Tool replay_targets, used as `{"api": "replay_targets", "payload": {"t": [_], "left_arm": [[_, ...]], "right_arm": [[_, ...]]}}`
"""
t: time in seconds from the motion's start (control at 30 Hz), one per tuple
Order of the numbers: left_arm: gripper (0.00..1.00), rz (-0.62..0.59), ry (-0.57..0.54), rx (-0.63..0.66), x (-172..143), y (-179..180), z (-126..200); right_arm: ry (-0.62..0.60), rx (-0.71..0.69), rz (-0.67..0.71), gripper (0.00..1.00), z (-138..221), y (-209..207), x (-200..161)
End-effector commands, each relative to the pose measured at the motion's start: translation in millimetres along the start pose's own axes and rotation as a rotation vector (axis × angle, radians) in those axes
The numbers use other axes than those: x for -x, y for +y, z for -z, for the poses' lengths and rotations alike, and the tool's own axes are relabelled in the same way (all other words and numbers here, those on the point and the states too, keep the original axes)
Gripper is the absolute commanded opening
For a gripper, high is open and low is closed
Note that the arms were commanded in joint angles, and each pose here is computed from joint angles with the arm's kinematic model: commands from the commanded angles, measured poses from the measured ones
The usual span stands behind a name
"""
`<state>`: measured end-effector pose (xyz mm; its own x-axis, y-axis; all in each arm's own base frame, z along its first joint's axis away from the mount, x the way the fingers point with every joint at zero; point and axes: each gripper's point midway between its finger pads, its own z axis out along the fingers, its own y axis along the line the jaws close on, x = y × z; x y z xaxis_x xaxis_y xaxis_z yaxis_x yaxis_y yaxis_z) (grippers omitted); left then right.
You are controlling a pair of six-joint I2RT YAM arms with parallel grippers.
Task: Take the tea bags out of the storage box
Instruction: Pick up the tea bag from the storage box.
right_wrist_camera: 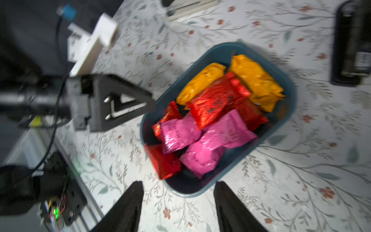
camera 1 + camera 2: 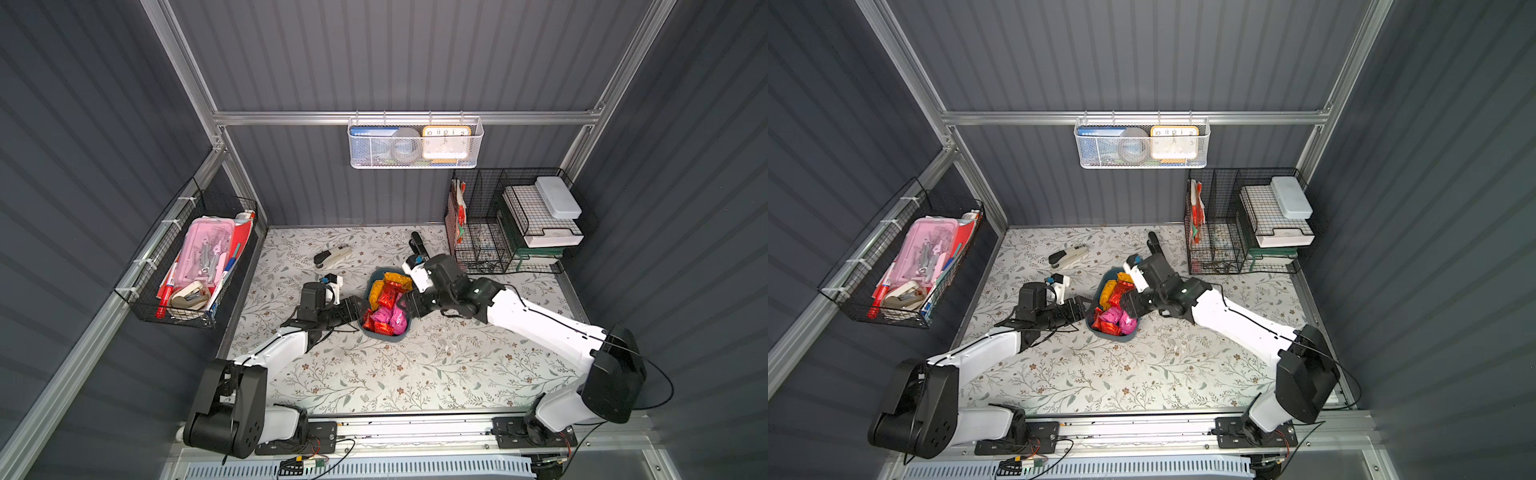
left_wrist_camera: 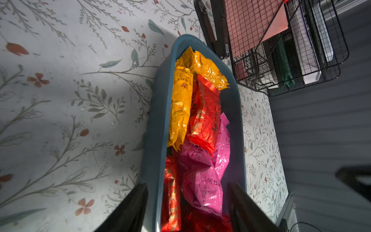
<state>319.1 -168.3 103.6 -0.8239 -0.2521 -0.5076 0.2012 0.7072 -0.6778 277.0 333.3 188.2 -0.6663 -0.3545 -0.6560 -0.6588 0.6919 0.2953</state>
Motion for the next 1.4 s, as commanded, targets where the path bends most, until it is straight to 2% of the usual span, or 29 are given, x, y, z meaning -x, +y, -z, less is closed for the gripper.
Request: {"api": "replay_targets", "payload": {"t": [0.0, 0.27, 0.4, 0.5, 0.7, 0.9, 1.07, 1.37], "left_arm": [[0.67, 0.027, -0.058, 0.007, 7.8, -1.0, 4.1], [0.67, 0.031, -0.063, 0.018, 8.1, 0.6, 5.3], [0.65, 0.035, -0.056, 0.019, 6.6, 1.9, 3.7], [0.65, 0.034, -0.055, 0.017, 6.4, 1.1, 4.1], [0.65, 0.031, -0.06, 0.012, 4.9, 1.4, 4.9], [0.65, 0.023, -0.051, 0.001, 6.2, -2.2, 4.3], [0.68, 0.014, -0.058, 0.003, 8.5, -4.1, 6.5], [0.71, 0.022, -0.063, 0.003, 10.6, -4.2, 6.0]], "right_arm": [[0.074, 0.045, 0.149, 0.6, -19.2, 10.8, -18.7], [0.24, 0.058, 0.203, 0.56, -57.2, 22.2, -44.2], [0.282, 0.061, 0.217, 0.51, -70.3, 25.3, -50.8], [0.294, 0.06, 0.215, 0.44, -76.1, 25.1, -54.2], [0.3, 0.047, 0.216, 0.2, -78.2, 23.5, -55.0], [0.278, 0.04, 0.224, 0.01, -72.9, 23.9, -50.0], [0.226, 0.032, 0.234, 0.0, -62.0, 25.5, -39.3], [0.032, 0.046, 0.171, 0.0, -25.5, 37.1, -4.7]]}}
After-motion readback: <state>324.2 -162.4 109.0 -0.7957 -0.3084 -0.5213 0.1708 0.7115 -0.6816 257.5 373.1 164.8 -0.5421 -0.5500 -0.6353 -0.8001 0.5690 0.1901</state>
